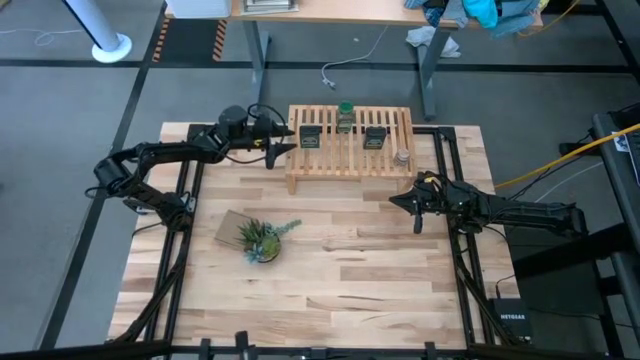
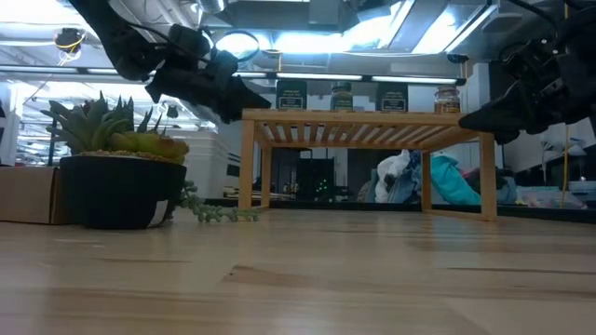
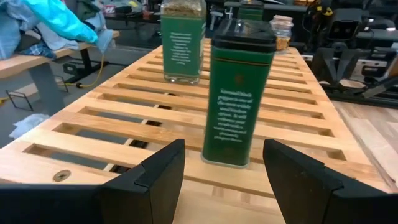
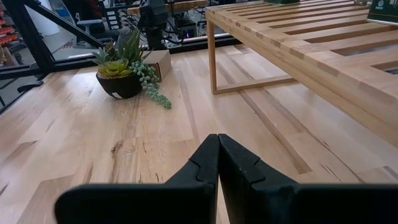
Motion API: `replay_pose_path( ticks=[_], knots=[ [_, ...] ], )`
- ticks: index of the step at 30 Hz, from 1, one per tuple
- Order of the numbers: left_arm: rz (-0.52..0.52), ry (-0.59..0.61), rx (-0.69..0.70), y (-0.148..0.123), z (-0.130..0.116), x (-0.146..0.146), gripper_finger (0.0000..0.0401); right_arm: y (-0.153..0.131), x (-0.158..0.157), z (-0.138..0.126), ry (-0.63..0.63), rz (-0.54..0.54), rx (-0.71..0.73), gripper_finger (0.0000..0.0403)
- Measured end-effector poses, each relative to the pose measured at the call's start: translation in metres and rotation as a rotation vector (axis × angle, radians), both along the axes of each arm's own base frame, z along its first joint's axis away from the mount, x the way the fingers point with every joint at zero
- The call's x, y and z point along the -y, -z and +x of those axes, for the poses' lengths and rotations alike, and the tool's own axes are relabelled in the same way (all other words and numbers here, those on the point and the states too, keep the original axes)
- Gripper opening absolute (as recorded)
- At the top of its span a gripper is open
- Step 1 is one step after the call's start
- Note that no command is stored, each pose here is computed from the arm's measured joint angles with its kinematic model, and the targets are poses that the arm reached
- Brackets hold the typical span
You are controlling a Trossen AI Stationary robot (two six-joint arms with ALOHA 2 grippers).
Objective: Shelf spices
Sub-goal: Remove the green seasoning can from the shelf
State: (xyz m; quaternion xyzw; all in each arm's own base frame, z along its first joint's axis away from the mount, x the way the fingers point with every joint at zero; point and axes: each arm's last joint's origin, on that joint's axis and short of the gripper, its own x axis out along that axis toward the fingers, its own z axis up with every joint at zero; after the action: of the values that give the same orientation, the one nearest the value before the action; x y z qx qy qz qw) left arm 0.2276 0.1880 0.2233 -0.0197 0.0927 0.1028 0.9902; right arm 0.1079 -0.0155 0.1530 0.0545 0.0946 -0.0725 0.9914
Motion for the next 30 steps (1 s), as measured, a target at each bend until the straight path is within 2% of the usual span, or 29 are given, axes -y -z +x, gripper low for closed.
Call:
replay_pose_path(
  ticks=[12,20,27,30],
  knots=[
    [0.039,0.036,0.059,-0.01,0.009,0.007,0.021,0.0,0.0,0.0,0.0,-0.001,0.0,0.0014],
    [0.042,0.034,0.094,-0.024,0.029,-0.01,0.021,0.0,0.0,0.0,0.0,-0.001,0.0,0.0014],
    [-0.013,0.086,0.051,-0.005,0.055,-0.022,0.021,0.0,0.0,0.0,0.0,-0.001,-0.001,0.0014],
    [-0.003,0.111,0.027,0.005,0.065,-0.022,0.021,0.0,0.0,0.0,0.0,-0.001,-0.001,0.0014]
  ],
)
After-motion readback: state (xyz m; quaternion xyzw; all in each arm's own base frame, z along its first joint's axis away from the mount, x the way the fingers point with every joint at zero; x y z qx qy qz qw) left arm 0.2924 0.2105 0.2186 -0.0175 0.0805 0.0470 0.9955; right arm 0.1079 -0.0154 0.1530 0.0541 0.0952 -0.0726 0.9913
